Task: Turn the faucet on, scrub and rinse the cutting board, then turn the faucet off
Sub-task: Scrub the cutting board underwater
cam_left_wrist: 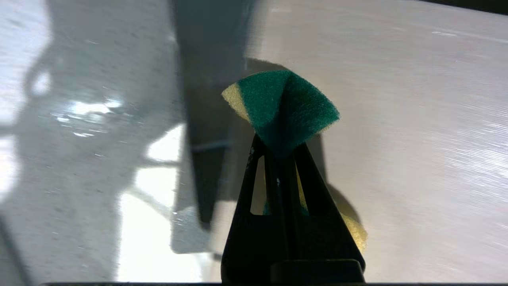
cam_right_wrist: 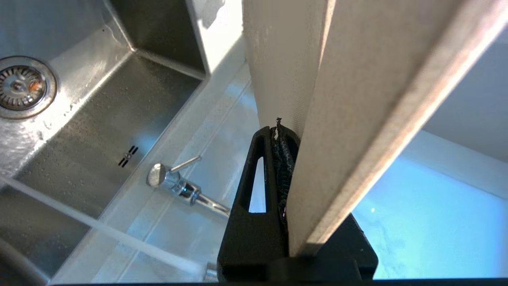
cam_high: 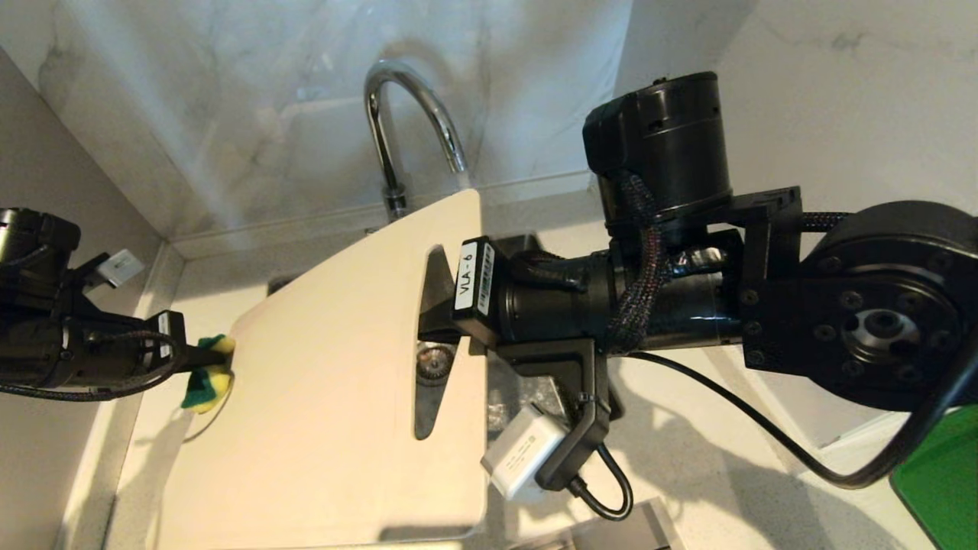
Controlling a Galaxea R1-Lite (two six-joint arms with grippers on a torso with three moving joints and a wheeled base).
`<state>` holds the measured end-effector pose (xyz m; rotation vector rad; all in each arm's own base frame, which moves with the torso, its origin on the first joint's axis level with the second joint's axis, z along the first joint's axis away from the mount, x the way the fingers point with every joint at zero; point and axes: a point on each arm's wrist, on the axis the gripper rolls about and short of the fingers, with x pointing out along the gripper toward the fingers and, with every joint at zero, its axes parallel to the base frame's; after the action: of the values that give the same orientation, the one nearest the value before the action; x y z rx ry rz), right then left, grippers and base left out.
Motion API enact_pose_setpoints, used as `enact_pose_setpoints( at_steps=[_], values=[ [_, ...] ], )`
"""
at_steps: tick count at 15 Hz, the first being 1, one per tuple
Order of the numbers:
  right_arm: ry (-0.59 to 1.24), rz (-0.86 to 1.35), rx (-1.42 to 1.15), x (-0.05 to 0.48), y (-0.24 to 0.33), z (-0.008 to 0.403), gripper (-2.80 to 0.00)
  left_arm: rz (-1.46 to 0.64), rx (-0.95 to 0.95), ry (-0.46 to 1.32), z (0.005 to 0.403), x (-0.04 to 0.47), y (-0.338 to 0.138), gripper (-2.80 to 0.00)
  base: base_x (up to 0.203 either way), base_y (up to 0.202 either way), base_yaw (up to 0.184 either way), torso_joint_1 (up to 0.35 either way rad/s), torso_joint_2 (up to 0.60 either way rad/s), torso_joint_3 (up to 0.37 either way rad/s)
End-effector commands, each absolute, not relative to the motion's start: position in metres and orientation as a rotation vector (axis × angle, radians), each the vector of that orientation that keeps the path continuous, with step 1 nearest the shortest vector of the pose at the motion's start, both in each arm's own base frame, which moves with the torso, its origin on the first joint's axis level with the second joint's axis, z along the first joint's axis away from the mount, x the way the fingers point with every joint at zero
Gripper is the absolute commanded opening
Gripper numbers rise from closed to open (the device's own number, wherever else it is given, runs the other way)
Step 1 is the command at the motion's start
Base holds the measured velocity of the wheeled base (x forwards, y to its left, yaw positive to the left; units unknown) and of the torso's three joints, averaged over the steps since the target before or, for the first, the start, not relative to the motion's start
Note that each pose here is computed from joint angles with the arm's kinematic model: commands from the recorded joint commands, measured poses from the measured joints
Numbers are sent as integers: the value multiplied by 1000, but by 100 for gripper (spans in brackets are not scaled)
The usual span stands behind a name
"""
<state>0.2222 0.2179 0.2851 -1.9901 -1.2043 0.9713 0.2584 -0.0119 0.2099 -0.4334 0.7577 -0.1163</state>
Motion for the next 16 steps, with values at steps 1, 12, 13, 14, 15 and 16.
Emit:
enact_pose_setpoints(
  at_steps=[1,12,13,14,15,16],
  values=[
    [-1209,946,-2003,217,208,290,-280,-101,-445,759,207,258,-2,-280,0,0,0,0,0,0],
    [-1154,898,-2019,204,175,296,-280,-82,-451,517,293,261,23,-280,0,0,0,0,0,0],
    [-1145,900,-2021,203,172,294,-280,-81,-452,514,300,260,24,-280,0,0,0,0,0,0],
    [-1136,901,-2022,200,168,293,-280,-82,-451,507,305,260,24,-280,0,0,0,0,0,0],
    [-1120,905,-2022,198,164,291,-280,-83,-450,499,310,259,24,-280,0,0,0,0,0,0],
    [-1104,909,-2022,197,159,289,-280,-82,-450,498,315,258,24,-280,0,0,0,0,0,0]
  ],
)
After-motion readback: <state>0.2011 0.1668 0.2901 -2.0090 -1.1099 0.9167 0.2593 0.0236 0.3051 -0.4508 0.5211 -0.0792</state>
